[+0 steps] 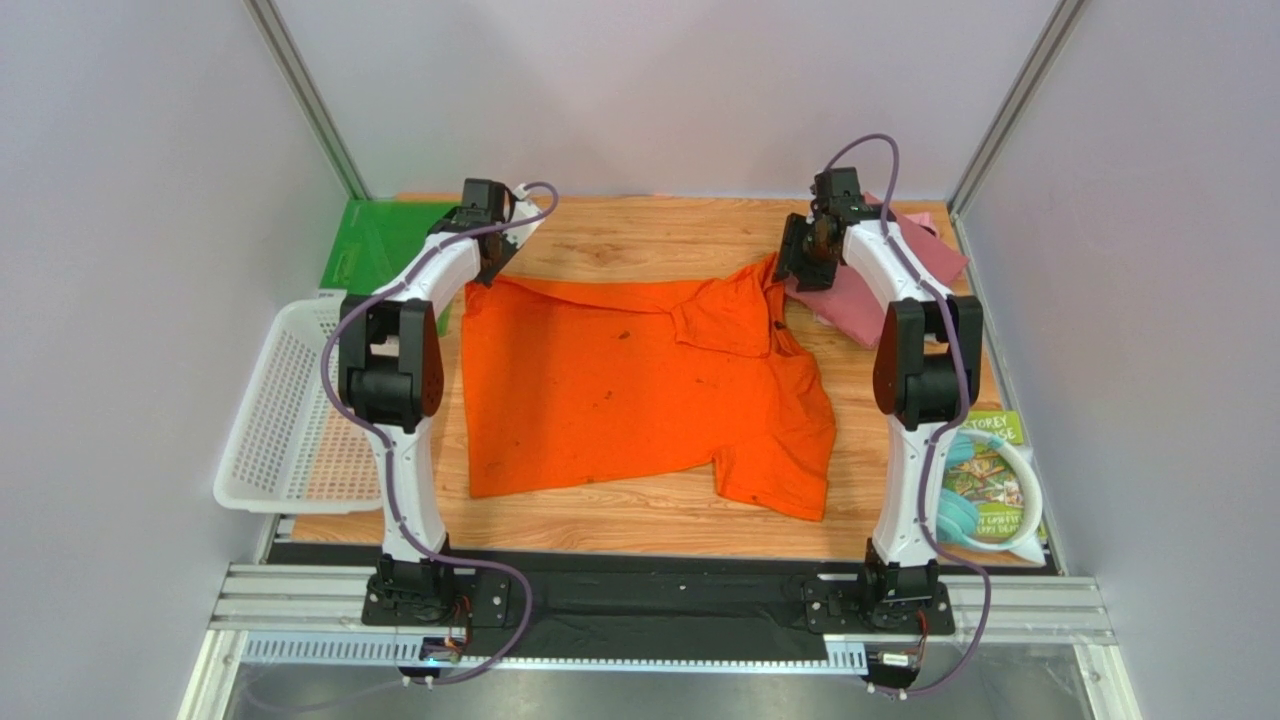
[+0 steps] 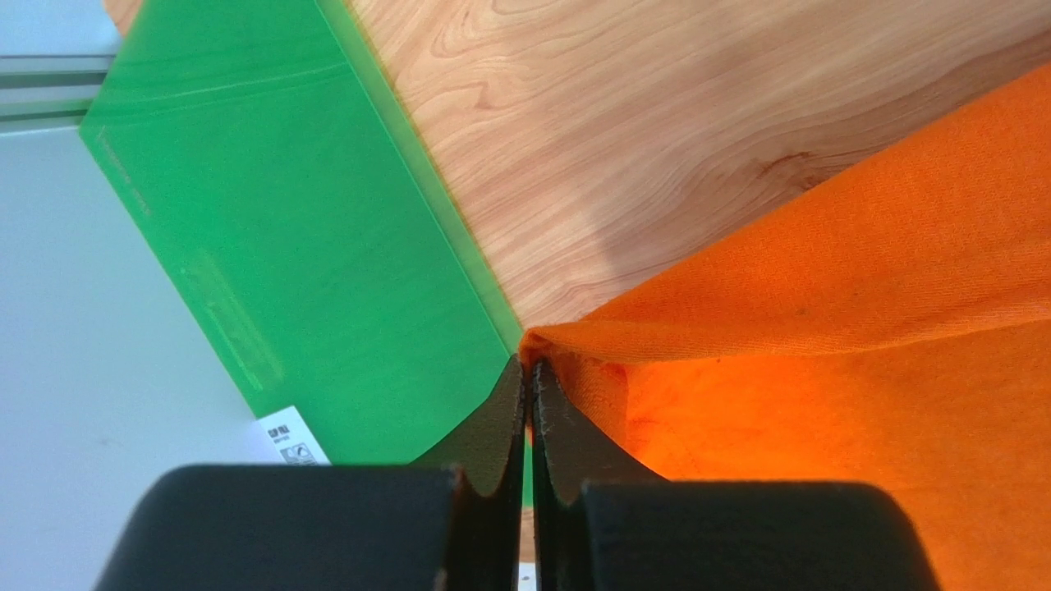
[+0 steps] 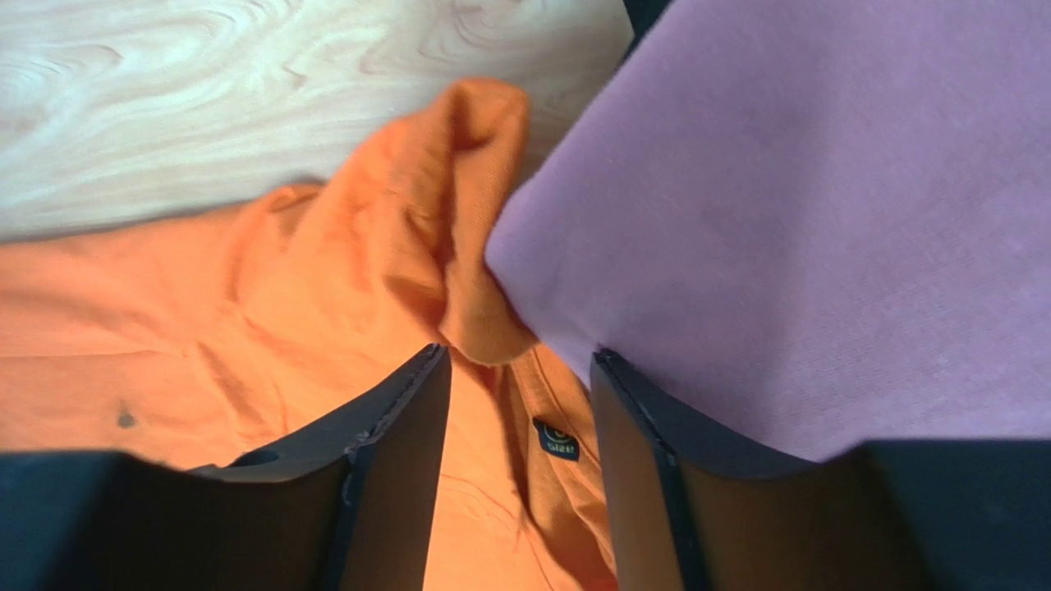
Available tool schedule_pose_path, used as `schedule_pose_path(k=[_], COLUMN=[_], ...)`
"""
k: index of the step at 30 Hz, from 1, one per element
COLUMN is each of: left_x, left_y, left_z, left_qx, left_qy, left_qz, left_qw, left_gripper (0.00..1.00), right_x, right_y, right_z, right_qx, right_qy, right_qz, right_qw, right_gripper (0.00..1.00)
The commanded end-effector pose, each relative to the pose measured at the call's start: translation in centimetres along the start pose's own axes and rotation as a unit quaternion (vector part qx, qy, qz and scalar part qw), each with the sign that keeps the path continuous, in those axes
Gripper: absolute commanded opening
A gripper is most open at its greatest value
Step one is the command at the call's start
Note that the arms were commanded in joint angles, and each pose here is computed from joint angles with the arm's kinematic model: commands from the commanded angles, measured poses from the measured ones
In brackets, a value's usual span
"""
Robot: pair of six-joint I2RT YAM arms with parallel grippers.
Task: Fold and stack the t-shirts
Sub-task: Flatten the tshirt out
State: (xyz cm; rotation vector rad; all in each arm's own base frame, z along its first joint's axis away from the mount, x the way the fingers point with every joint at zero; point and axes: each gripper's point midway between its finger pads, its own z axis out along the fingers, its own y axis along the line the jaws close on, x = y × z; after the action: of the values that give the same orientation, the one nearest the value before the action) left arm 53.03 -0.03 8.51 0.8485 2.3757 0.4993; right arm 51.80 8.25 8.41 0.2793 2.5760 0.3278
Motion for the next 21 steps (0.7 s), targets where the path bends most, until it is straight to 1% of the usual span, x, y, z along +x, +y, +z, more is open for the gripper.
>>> schedule_pose_path(k=[1, 2, 3, 4, 5, 6, 7, 8, 9, 10, 11, 12, 13, 14, 15, 16, 17, 18, 19, 20, 21], left_x=[-1.9, -1.9, -1.9, -1.6, -1.7, -1.6, -1.2, -1.5, -1.4, -1.0, -1.2, -1.1, -1.2, -1.0, -1.3, -1.0, -1.2, 0.0, 0.3, 0.2, 1.5], left_y=[2.7, 2.8, 2.8, 2.7, 2.7, 2.7, 2.4, 2.9, 3.0, 2.9, 3.5, 3.6, 3.8, 3.1, 2.3, 1.5, -1.1, -3.4, -5.1, -7.6, -9.8], left_z=[-1.0, -1.3, -1.5, -1.6, -2.2, -2.4, -2.6, -3.4, -3.7, -3.9, -4.9, -5.4, -6.8, -7.6, -8.7, -10.6, -11.9, -12.5, -14.9, -16.2, -16.7], left_qx=[-0.039, -0.040, -0.039, -0.037, -0.036, -0.036, -0.034, -0.042, -0.045, -0.047, -0.056, -0.058, -0.058, -0.046, -0.035, -0.025, 0.010, 0.037, 0.066, 0.091, 0.118], left_qy=[-0.026, -0.025, -0.026, -0.022, -0.027, -0.027, -0.024, -0.032, -0.035, -0.032, -0.037, -0.040, -0.051, -0.051, -0.060, -0.069, -0.073, -0.063, -0.073, -0.079, -0.069], left_qz=[-0.009, -0.008, -0.009, -0.010, -0.012, -0.014, -0.016, -0.020, -0.022, -0.020, -0.023, -0.026, -0.031, -0.032, -0.040, -0.042, -0.027, -0.022, -0.013, 0.005, 0.015], left_qw=[0.999, 0.999, 0.999, 0.999, 0.999, 0.999, 0.999, 0.998, 0.998, 0.998, 0.997, 0.997, 0.997, 0.997, 0.997, 0.996, 0.997, 0.997, 0.995, 0.993, 0.991], left_gripper=[0.04, 0.09, 0.20, 0.46, 0.56, 0.66, 0.79, 0.87, 0.96, 1.00, 1.00, 1.00, 1.00, 1.00, 1.00, 1.00, 1.00, 1.00, 1.00, 1.00, 1.00], right_x=[-0.4, -0.7, -0.9, -1.3, -1.8, -1.7, -1.8, -2.2, -2.1, -2.1, -2.2, -2.4, -1.3, -0.8, -0.3, 1.8, 3.1, 4.3, 7.0, 8.4, 9.9], right_y=[-0.8, -0.8, -0.8, -0.8, -0.3, -0.2, 0.0, 0.7, 0.8, 1.3, 1.4, 2.2, 2.3, 3.0, 3.9, 3.9, 4.5, 5.8, 5.5, 6.0, 7.3], right_z=[-1.4, -2.2, -2.8, -3.3, -4.8, -5.2, -5.9, -7.6, -8.1, -8.9, -9.6, -11.5, -11.7, -12.3, -14.1, -13.6, -13.9, -15.2, -14.5, -14.7, -16.0], right_qx=[0.031, 0.032, 0.038, 0.039, 0.033, 0.030, 0.026, 0.017, 0.016, 0.013, 0.014, 0.006, 0.004, -0.012, -0.028, -0.032, -0.049, -0.068, -0.069, -0.078, -0.096], right_qy=[-0.007, -0.014, -0.019, -0.027, -0.041, -0.042, -0.047, -0.062, -0.065, -0.070, -0.076, -0.092, -0.082, -0.080, -0.090, -0.069, -0.059, -0.061, -0.034, -0.024, -0.024], right_qz=[-0.003, -0.001, 0.000, 0.003, 0.004, 0.006, 0.009, 0.008, 0.007, 0.003, 0.001, -0.001, 0.001, 0.002, 0.000, 0.000, 0.001, -0.008, -0.010, -0.013, -0.029], right_qw=[1.000, 0.999, 0.999, 0.999, 0.999, 0.999, 0.999, 0.998, 0.998, 0.997, 0.997, 0.996, 0.997, 0.997, 0.996, 0.997, 0.997, 0.996, 0.997, 0.997, 0.995], right_gripper=[0.52, 0.52, 0.52, 0.50, 0.48, 0.47, 0.47, 0.47, 0.47, 0.47, 0.47, 0.47, 0.47, 0.47, 0.46, 0.45, 0.45, 0.43, 0.43, 0.43, 0.42])
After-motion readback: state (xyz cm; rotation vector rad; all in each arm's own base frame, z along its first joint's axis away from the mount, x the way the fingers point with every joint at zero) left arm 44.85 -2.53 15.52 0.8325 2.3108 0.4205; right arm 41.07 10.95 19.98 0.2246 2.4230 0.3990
